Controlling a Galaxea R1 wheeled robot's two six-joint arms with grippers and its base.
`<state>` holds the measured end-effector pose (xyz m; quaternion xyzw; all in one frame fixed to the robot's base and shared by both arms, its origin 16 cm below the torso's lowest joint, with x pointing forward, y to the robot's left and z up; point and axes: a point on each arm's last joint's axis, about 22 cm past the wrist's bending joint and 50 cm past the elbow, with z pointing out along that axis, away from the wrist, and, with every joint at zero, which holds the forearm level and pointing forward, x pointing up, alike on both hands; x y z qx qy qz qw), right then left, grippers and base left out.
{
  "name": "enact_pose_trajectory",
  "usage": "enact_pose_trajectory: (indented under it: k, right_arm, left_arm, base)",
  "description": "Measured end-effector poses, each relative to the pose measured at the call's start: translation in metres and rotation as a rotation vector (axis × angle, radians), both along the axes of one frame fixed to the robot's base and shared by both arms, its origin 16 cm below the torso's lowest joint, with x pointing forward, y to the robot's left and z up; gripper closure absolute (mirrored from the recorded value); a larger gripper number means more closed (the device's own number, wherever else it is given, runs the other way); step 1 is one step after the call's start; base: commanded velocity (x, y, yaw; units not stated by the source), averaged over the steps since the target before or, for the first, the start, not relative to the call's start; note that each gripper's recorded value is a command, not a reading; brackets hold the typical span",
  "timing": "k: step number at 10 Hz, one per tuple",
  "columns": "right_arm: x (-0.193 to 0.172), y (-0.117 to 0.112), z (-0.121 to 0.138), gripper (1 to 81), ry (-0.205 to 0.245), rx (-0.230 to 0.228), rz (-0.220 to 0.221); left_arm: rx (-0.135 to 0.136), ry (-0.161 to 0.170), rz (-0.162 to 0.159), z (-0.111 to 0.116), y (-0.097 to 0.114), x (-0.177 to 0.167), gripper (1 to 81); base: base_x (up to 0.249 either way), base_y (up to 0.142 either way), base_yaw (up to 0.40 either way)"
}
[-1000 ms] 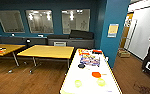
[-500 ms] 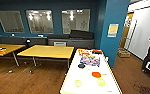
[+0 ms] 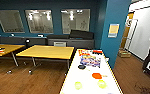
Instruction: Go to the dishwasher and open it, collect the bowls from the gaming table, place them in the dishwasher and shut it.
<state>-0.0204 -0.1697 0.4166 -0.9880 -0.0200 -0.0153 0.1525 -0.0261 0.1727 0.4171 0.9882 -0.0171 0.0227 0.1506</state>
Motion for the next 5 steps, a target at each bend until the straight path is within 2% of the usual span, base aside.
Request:
enact_pose_trajectory:
  k: [2, 5]
  right_arm:
    - [0.009, 0.002, 0.001, 1.0, -0.017, 0.003, 0.000]
    - [-0.008, 0.002, 0.000, 1.0, 0.002, 0.004, -0.002]
  left_arm:
    - [-0.001, -0.020, 0.003, 0.000, 0.000, 0.014, 1.0]
    - [0.000, -0.002, 0.003, 0.000, 0.000, 0.003, 1.0]
  base:
    - [0.112, 0.000, 0.000]
    - [0.113, 0.000, 0.000]
